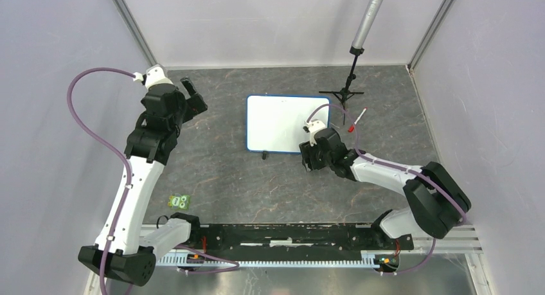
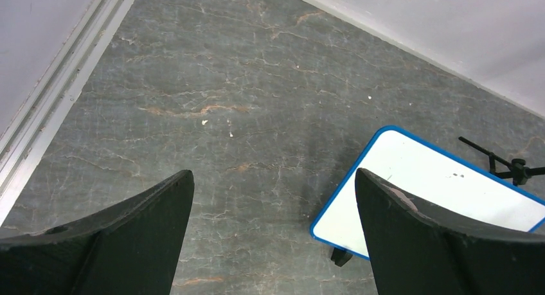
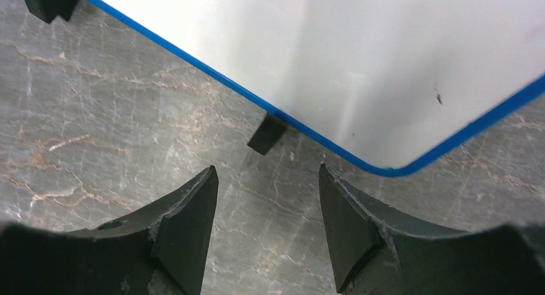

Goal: Write a sentence on the whiteboard
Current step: Move the whiteboard stand to the center of the board.

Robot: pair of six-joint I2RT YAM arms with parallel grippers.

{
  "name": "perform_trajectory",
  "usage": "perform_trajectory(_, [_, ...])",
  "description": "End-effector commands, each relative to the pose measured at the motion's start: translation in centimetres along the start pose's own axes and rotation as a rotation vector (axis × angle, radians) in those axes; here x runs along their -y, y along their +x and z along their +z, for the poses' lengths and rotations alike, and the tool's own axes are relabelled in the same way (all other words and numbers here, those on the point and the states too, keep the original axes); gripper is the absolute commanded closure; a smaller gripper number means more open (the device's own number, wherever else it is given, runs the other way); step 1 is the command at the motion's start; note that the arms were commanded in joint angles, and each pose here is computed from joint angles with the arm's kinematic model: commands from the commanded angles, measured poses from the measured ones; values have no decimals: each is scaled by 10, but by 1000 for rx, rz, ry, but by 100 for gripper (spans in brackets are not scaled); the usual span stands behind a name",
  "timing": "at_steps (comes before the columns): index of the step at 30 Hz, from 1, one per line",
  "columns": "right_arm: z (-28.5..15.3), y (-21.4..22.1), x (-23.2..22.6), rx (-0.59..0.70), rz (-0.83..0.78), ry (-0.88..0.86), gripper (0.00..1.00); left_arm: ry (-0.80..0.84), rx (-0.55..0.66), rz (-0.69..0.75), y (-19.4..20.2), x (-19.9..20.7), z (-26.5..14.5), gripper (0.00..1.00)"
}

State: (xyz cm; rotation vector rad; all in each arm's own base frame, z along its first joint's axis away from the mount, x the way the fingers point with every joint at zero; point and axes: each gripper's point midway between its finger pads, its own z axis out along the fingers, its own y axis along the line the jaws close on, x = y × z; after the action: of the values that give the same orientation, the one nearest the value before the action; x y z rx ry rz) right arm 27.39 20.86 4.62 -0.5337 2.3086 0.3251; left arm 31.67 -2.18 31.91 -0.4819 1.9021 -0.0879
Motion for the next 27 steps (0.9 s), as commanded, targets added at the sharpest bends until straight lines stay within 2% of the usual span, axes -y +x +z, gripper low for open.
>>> perform_trajectory(1, [11, -37, -14, 77, 68, -21, 36, -6, 13, -3, -5, 0, 6, 0])
perform_trajectory(7, [26, -41, -17, 39, 95, -11, 39, -13, 17, -22, -9, -1, 4, 0])
perform_trajectory(13, [39, -24, -11, -45, 97, 31, 51, -39, 27, -30, -11, -9, 1, 0])
perform_trajectory(20, [39, -3, -1, -120, 44, 70, 72, -63, 31, -27, -10, -14, 3, 0])
perform_trajectory(24, [33, 10, 4, -163, -24, 73, 91, -77, 32, -26, -10, -16, 5, 0])
perform_trajectory(27, [25, 16, 6, -177, -71, 44, 97, -78, 27, -23, -8, -16, 7, 0])
